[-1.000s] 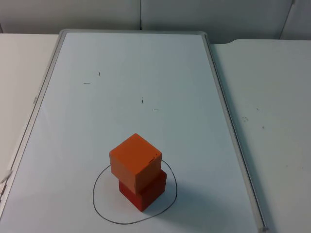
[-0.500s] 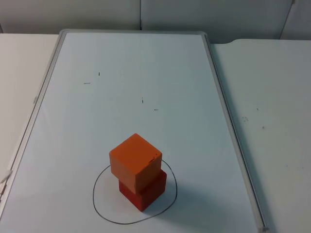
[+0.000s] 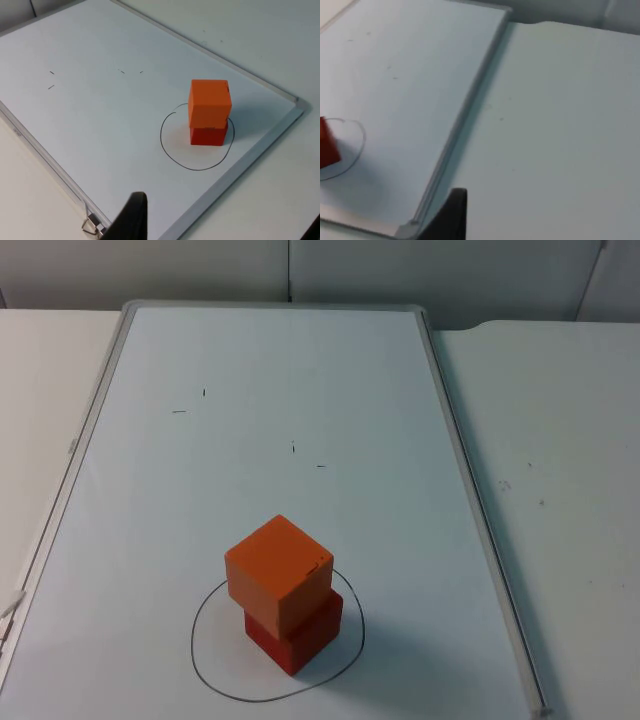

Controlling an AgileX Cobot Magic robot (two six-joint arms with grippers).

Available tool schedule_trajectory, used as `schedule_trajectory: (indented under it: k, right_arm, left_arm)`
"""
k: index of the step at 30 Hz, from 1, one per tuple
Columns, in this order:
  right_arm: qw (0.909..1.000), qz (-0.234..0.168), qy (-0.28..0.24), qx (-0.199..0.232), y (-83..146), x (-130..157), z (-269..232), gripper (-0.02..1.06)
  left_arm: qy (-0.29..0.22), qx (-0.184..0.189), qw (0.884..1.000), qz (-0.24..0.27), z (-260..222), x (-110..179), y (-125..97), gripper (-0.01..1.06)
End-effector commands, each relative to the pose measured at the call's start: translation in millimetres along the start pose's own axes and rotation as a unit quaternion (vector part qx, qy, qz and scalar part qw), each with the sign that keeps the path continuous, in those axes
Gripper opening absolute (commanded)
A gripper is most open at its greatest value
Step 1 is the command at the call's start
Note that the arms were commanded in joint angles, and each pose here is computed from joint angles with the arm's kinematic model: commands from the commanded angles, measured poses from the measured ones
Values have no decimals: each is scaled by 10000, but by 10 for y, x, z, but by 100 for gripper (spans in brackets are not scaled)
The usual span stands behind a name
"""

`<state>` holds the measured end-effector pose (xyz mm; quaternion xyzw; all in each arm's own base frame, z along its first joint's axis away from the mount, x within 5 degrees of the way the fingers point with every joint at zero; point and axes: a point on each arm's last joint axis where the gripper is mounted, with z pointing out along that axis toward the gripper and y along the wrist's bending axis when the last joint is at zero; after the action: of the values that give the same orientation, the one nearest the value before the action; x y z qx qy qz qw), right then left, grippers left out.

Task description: Pick up one cube with the left hand and another cube with the right hand. First place the cube in the right hand at the target position, then stack the cube in the left hand on top.

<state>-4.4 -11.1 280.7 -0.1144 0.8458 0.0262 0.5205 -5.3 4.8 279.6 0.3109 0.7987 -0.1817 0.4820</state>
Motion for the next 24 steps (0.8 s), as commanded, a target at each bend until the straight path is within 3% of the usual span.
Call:
schedule_trajectory:
  k: [1,5,12,16,24]
  right_arm:
    - [9996,121,25,265,9,17,11,105]
    - [9942,478,84,958,20,22,-2,105]
    - [9922,567,97,1107,25,23,-4,105]
    - [9922,567,97,1107,25,23,-4,105]
    - [9922,567,97,1107,25,23,-4,105]
  left_arm:
    - [-59,35,10000,24,0,-1,1,105]
    - [-59,35,10000,24,0,-1,1,105]
    - [-59,5,10000,8,0,-1,0,105]
    - [-56,-240,9996,-120,0,-1,-4,105]
    - [-42,-1361,9882,-707,3,-2,-22,105]
